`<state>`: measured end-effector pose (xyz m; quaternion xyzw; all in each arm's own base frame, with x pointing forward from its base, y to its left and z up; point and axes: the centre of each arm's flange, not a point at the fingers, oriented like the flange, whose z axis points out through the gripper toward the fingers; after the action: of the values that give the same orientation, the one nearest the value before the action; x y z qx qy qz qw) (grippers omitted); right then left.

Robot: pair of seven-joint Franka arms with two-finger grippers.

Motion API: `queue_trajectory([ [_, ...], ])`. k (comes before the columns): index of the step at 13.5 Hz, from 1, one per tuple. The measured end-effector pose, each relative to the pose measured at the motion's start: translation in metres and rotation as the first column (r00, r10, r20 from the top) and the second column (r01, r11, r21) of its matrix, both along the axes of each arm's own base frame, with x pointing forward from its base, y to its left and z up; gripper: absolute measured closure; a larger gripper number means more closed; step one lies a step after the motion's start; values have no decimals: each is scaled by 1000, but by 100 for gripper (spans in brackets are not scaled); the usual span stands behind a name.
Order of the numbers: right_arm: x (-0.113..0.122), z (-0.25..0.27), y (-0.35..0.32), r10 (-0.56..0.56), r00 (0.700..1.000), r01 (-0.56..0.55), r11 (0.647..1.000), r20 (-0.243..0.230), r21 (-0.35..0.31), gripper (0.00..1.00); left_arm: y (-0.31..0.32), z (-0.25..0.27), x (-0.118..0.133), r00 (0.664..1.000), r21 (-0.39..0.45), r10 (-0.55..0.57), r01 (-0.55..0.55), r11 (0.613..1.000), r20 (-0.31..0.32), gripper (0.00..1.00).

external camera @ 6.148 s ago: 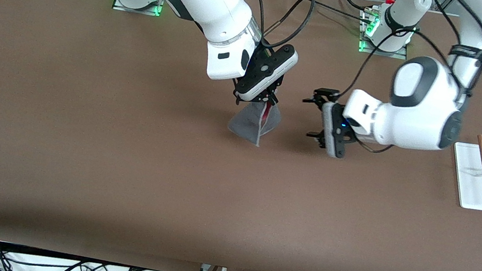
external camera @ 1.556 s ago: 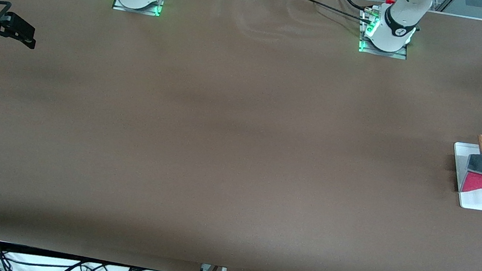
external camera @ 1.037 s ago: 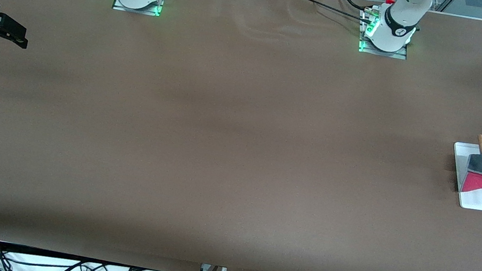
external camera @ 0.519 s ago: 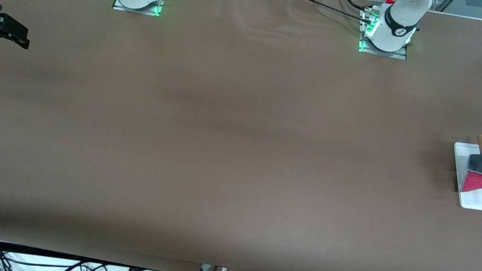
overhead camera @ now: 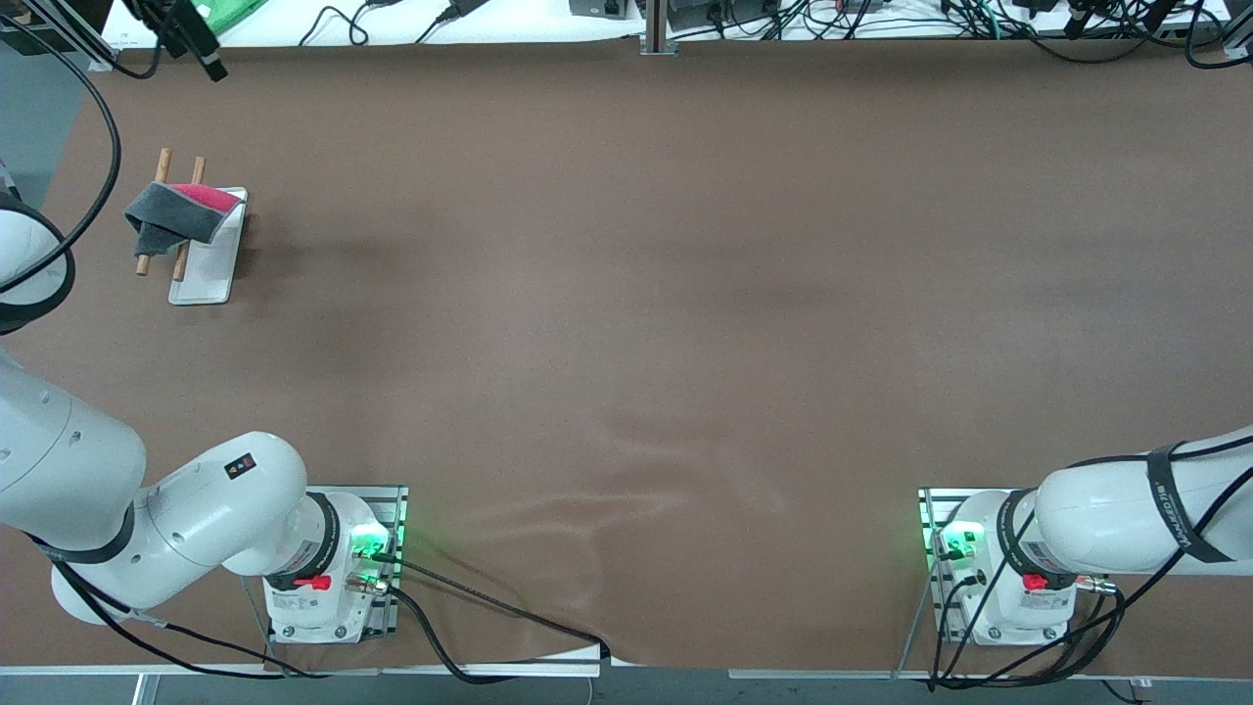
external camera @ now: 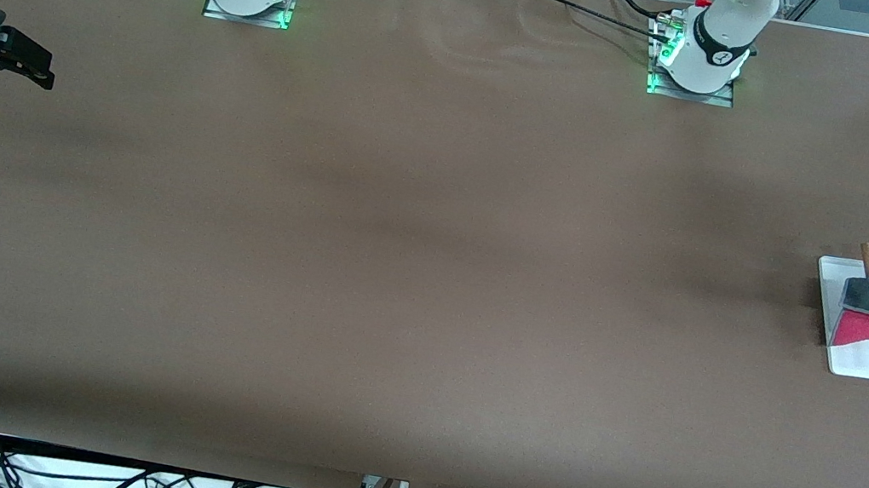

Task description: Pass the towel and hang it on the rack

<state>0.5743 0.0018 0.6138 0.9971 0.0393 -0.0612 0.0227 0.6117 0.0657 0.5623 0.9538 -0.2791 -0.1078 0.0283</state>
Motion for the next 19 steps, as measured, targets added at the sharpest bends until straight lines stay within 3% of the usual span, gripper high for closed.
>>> queue_trajectory([
  [2,0,0,0,0,1000,0,1000,0,0,0,-54,17,-7,996,55,87,-88,995,20,0],
  [4,0,0,1,1,1000,-1,1000,0,1,0,-97,25,-19,978,50,209,-210,976,23,0],
  [5,0,0,1,1,1000,-1,1000,0,1,0,-103,27,-23,966,42,257,-259,965,39,0],
  [8,0,0,1,1,1000,-1,1000,0,1,0,-92,24,-31,928,23,336,-344,939,162,0],
  [10,0,0,1,1,1000,-1,1000,0,1,0,-89,17,-49,897,23,400,-411,911,186,0],
  [13,0,0,1,1,1000,-1,1000,0,1,0,-90,16,-67,882,21,429,-441,897,193,0],
  [19,0,0,1,2,1000,-2,1000,0,1,0,-98,14,-69,883,22,428,-440,898,194,0],
])
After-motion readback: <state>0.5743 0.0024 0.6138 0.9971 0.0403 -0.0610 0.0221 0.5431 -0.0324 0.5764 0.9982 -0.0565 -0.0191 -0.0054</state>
